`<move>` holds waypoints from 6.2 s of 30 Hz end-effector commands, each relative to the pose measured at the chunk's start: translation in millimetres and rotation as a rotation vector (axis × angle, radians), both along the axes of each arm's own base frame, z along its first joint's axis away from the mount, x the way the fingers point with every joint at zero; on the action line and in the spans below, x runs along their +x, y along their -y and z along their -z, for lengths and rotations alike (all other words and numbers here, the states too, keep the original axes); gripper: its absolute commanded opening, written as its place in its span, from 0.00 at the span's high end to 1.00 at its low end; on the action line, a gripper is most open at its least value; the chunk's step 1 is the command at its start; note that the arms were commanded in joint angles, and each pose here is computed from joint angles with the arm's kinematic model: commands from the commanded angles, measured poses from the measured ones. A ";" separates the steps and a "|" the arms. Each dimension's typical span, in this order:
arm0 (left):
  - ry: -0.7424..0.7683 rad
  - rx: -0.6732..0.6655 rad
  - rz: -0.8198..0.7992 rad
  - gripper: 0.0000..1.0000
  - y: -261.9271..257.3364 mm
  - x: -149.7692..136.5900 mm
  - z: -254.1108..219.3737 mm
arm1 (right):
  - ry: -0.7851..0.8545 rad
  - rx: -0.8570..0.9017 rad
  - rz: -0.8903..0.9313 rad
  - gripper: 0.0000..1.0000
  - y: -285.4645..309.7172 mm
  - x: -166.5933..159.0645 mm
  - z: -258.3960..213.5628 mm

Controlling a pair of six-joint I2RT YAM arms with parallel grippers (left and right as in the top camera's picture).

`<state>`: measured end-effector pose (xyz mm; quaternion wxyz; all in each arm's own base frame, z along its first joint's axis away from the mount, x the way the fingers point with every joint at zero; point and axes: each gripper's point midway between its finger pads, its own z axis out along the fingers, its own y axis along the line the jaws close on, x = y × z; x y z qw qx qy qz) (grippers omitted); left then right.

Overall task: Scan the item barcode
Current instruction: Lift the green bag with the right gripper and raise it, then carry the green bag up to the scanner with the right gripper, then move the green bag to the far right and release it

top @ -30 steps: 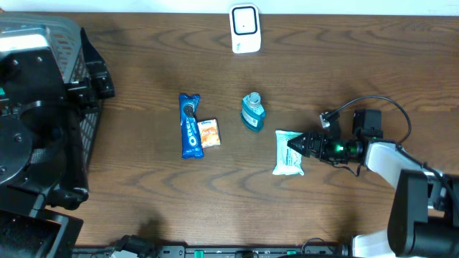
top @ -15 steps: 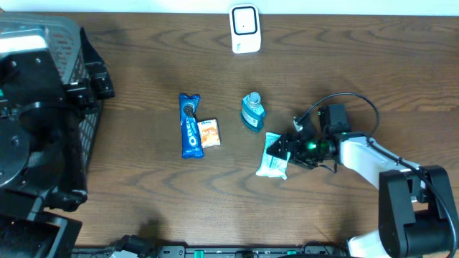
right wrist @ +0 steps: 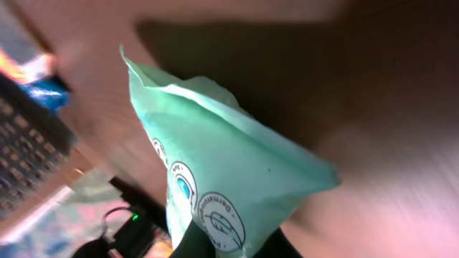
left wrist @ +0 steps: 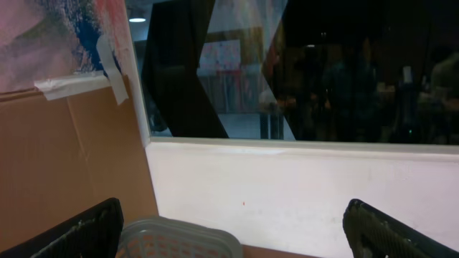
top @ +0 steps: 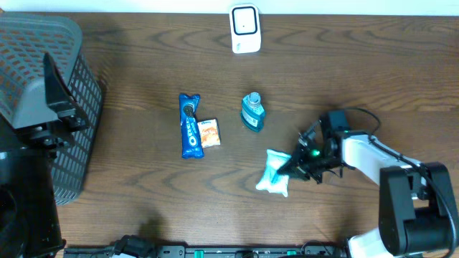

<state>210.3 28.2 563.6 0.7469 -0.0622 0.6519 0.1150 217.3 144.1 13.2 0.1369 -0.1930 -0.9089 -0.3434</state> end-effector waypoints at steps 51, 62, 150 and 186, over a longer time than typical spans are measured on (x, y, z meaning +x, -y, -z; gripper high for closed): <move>0.000 -0.129 0.011 0.02 9.9 38.1 32.8 | -1.531 0.641 1.096 0.98 47.6 20.6 -161.2; 0.005 -0.130 0.011 0.02 15.5 57.8 56.2 | -1.474 0.681 1.162 0.98 67.7 39.2 -150.9; 0.404 -0.128 -0.092 0.02 -36.4 -91.1 38.8 | 0.564 -0.344 0.713 0.99 103.8 355.5 -181.6; 0.416 0.039 0.237 0.02 21.6 -112.2 78.7 | 0.022 -1.138 0.884 0.99 461.4 110.5 -110.4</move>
